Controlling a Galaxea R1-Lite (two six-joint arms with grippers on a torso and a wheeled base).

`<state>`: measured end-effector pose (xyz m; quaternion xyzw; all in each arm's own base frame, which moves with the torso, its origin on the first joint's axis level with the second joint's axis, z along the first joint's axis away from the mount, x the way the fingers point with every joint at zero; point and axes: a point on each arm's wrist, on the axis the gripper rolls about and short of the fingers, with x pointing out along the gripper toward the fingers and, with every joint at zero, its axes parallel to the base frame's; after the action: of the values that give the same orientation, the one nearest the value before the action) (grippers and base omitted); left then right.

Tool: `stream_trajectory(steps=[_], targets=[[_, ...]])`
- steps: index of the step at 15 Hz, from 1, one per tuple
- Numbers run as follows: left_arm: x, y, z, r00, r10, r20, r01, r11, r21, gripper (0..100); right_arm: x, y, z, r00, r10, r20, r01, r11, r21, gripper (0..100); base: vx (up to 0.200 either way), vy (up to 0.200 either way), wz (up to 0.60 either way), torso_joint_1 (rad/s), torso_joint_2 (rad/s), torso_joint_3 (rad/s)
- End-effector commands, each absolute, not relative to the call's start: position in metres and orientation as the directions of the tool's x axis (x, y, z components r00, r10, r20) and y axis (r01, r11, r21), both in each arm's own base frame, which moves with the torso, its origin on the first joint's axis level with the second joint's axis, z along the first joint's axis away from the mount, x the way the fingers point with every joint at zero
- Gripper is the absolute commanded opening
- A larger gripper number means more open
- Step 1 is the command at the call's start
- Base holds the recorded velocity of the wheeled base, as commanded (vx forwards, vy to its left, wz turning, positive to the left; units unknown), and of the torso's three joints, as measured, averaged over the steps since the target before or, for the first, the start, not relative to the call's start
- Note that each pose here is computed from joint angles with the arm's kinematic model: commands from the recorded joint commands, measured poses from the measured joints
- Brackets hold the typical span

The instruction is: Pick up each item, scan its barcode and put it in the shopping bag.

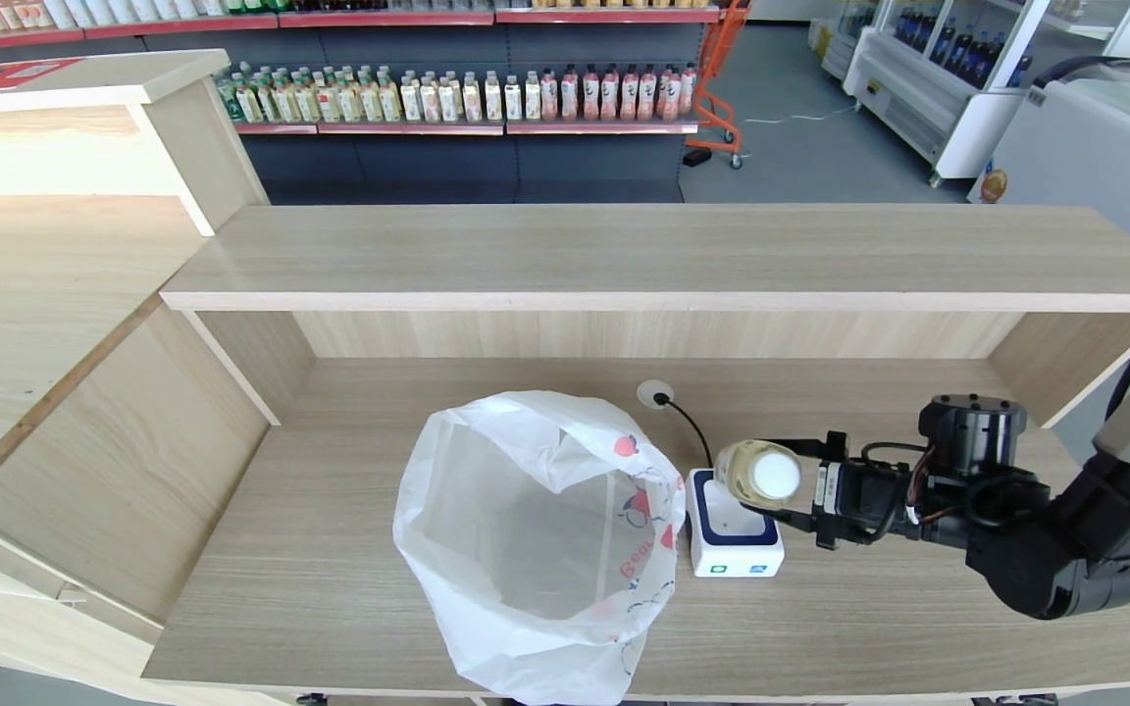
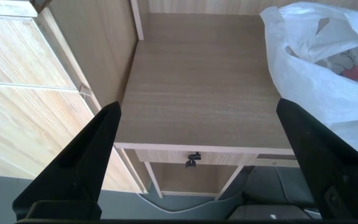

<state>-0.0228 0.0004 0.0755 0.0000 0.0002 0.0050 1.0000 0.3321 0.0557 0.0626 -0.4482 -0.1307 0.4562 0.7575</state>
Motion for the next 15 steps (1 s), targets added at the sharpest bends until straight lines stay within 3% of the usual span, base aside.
stream_trajectory(steps=[1,10,13,15], targets=[[-0.023,0.000,0.075,1.000,0.011,0.000,-0.011,1.000,0.000,100,0.333,0.056,0.062,0.548,0.809,-0.211,-0.575,0.181,-0.798,0,0.000,0.000,0.00,0.000,0.00,0.000],[-0.023,0.000,0.075,1.000,0.011,0.000,-0.011,1.000,0.000,100,0.330,0.054,0.072,0.555,0.809,-0.193,-0.573,0.204,-0.794,0,0.000,0.000,0.00,0.000,0.00,0.000],[-0.023,0.000,0.075,1.000,0.011,0.000,-0.011,1.000,0.000,100,0.315,0.047,0.111,0.579,0.807,-0.116,-0.592,0.320,-0.739,0,0.000,0.000,0.00,0.000,0.00,0.000],[-0.023,0.000,0.075,1.000,0.009,0.000,-0.009,1.000,0.000,100,0.288,0.051,0.167,0.578,0.816,0.006,-0.641,0.459,-0.615,0,0.000,0.000,0.00,0.000,0.00,0.000]])
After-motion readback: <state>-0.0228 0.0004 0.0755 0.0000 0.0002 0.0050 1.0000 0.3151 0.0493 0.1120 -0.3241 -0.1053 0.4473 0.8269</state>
